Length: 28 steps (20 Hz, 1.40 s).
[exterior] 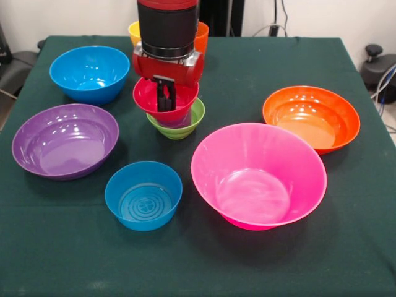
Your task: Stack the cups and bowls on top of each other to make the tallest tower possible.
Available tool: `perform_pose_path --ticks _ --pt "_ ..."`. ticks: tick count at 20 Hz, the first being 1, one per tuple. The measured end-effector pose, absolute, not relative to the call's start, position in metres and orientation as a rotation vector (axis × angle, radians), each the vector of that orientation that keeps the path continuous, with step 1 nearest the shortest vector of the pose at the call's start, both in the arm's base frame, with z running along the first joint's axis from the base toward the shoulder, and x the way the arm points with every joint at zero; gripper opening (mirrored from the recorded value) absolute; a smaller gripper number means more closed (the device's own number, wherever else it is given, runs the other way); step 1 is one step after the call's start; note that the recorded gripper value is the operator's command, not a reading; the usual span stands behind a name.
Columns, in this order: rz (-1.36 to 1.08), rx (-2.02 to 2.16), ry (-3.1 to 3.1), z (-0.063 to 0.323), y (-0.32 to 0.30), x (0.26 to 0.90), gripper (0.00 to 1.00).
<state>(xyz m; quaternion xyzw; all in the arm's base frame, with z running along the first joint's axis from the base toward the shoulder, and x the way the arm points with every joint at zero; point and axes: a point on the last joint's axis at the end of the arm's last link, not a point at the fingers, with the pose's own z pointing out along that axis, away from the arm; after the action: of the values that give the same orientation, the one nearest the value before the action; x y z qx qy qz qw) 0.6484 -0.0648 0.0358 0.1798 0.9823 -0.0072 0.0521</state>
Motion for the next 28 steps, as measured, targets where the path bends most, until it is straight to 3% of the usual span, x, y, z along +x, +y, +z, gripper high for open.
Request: perform_pose_path --ticks 15,28 --pt "-0.021 0.527 2.957 0.072 -0.048 0.652 0.0" --pt "-0.026 0.516 2.953 0.077 -0.044 0.652 0.0"
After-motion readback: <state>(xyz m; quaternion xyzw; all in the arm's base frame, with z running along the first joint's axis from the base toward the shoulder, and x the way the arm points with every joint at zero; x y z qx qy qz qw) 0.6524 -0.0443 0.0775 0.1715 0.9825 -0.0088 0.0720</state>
